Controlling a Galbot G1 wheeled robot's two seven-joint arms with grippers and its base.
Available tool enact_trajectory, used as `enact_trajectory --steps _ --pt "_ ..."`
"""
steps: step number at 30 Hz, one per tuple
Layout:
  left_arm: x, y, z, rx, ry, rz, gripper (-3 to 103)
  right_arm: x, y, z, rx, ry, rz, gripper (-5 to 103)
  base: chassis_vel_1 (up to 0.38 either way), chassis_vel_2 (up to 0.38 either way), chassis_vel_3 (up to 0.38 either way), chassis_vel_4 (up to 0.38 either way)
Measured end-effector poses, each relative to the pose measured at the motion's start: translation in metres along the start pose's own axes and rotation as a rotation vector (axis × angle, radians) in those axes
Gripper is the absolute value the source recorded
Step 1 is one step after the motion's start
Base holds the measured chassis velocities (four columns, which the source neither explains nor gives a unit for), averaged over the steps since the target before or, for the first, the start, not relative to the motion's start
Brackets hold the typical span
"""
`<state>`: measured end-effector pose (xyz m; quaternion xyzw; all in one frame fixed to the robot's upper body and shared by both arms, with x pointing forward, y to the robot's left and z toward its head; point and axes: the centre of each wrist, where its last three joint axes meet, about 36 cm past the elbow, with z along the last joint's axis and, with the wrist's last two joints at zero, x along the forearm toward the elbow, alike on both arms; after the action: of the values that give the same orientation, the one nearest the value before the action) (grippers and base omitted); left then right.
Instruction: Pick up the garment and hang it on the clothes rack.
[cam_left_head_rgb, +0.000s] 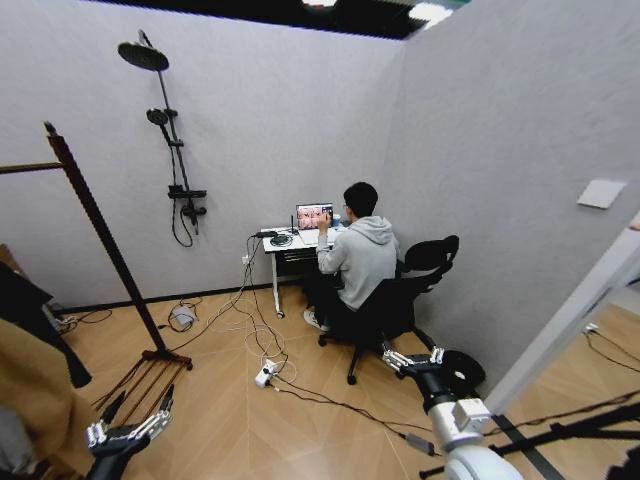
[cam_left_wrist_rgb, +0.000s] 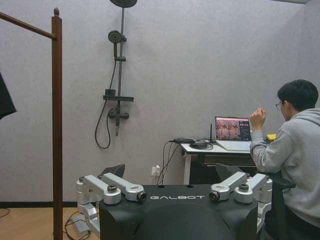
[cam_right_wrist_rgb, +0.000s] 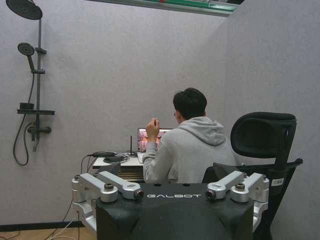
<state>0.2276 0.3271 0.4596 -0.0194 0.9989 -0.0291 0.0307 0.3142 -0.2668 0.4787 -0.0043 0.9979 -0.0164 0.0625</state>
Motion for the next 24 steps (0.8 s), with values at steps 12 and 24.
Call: enact_trajectory --steps 12,24 --pt "0.0000 0.0000 0.0000 0.000 0.000 0.000 100 -0.0032 0.0028 0.0015 -0.002 -0.003 -0.010 100 0.261 -0.137 -0.152 0.232" --pt "0.0000 0.0000 0.0000 0.000 0.000 0.000 100 -0.0041 0.0040 0.0014 -0.003 -0.004 -0.013 100 0.262 -0.143 -0.139 0.259"
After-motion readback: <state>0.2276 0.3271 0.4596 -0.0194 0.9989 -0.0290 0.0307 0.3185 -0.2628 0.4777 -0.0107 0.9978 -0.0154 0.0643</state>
